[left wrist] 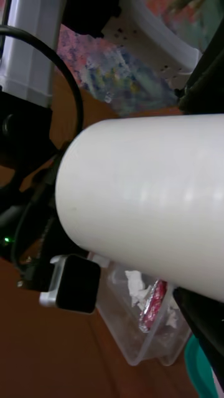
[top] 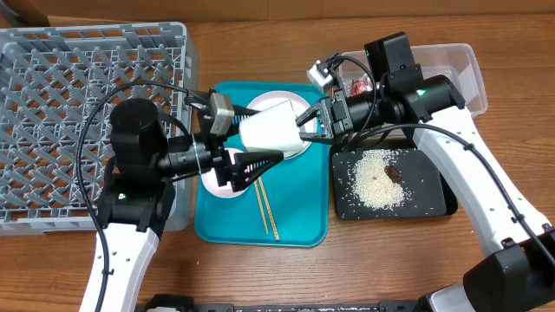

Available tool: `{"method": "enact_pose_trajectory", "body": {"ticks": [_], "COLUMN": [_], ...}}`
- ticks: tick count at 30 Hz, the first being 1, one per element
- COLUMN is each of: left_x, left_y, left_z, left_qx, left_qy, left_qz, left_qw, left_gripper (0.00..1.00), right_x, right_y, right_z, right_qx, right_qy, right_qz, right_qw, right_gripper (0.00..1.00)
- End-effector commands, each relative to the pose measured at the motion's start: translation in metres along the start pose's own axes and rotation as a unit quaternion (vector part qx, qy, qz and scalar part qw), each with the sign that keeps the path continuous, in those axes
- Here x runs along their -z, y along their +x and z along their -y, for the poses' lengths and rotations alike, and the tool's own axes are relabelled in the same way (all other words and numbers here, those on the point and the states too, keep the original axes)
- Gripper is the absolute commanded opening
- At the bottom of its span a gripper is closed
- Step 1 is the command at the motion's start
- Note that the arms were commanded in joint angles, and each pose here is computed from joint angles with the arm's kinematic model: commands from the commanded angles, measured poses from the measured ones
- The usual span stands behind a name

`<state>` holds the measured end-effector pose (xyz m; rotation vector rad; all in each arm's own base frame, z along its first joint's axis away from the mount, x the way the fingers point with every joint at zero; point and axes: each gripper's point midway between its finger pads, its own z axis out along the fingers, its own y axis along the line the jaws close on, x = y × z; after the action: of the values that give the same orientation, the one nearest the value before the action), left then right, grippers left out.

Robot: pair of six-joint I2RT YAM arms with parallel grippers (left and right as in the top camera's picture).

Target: Sort waste into correct bins and load items into the dishwasher

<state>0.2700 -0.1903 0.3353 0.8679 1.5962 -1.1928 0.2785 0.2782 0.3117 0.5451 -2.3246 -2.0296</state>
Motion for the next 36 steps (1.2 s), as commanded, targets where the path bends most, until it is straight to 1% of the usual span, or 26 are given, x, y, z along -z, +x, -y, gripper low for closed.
{"method": "enact_pose_trajectory", "body": {"ticks": [1,3,8,10,17,18,19,20,21,23,24,26,28,29,30,31,32,33,36], "left_x": [0.0,0.0,-0.001,-0.001,-0.001,-0.001,-0.001,0.0,0.0,0.0,0.002,0.006,0.012,0.017,0.022,0.032,0.039,0.047,0.077], "left_y": [-0.013,-0.016,-0.013,-0.012,-0.011,-0.012,-0.012,-0.011,-0.011,-0.007,-0.003,0.003,0.007,0.009,0.011,0.015,0.017,0.021,0.038], "left_z": [0.008,0.009,0.009,0.009,0.008,0.008,0.008,0.005,0.002,-0.01,-0.02,-0.031,-0.04,-0.047,-0.052,-0.061,-0.066,-0.073,-0.096], "left_qx": [-0.008,-0.008,0.001,0.003,0.006,0.006,0.006,0.006,0.009,0.023,0.026,0.031,0.037,0.043,0.049,0.063,0.073,0.086,0.138], "left_qy": [0.016,0.016,0.017,0.016,0.016,0.015,0.013,0.007,-0.002,-0.035,-0.063,-0.093,-0.117,-0.133,-0.145,-0.164,-0.179,-0.198,-0.268], "left_qz": [0.01,0.014,0.01,0.009,0.008,0.008,0.008,0.008,0.008,0.006,0.001,-0.006,-0.009,-0.011,-0.012,-0.013,-0.014,-0.015,-0.022], "left_qw": [1.0,1.0,1.0,1.0,1.0,1.0,1.0,1.0,1.0,0.999,0.998,0.995,0.992,0.99,0.988,0.984,0.981,0.976,0.953], "left_gripper": [0.89,0.87,0.72,0.69,0.66,0.65,0.64,0.63,0.62,0.61,0.61,0.61,0.6,0.58,0.57,0.56,0.55,0.53,0.52], "right_x": [-0.001,-0.001,-0.001,-0.001,-0.001,-0.001,-0.001,-0.001,-0.001,-0.001,0.001,0.007,0.021,0.033,0.048,0.08,0.096,0.107,0.137], "right_y": [0.002,0.003,0.003,0.002,0.002,0.002,0.002,0.001,0.0,-0.004,-0.008,-0.014,-0.019,-0.02,-0.022,-0.02,-0.017,-0.015,-0.005], "right_z": [-0.008,-0.008,-0.008,-0.008,-0.008,-0.008,-0.007,-0.004,-0.001,0.009,0.021,0.043,0.073,0.09,0.107,0.135,0.145,0.151,0.159], "right_qx": [0.008,0.007,0.008,0.008,0.009,0.01,0.01,0.009,0.009,0.009,0.004,-0.007,-0.027,-0.041,-0.062,-0.103,-0.117,-0.126,-0.148], "right_qy": [-0.015,-0.016,-0.016,-0.016,-0.016,-0.015,-0.012,-0.004,0.004,0.033,0.07,0.132,0.216,0.269,0.322,0.412,0.449,0.471,0.514], "right_qz": [-0.007,-0.007,-0.007,-0.007,-0.007,-0.007,-0.006,-0.003,0.0,0.012,0.025,0.046,0.073,0.09,0.109,0.143,0.155,0.161,0.173], "right_qw": [1.0,1.0,1.0,1.0,1.0,1.0,1.0,1.0,1.0,0.999,0.997,0.99,0.973,0.958,0.938,0.894,0.872,0.858,0.827], "right_gripper": [0.04,0.04,0.04,0.04,0.05,0.11,0.21,0.24,0.24,0.29,0.33,0.38,0.41,0.42,0.43,0.44,0.44,0.44,0.44]}}
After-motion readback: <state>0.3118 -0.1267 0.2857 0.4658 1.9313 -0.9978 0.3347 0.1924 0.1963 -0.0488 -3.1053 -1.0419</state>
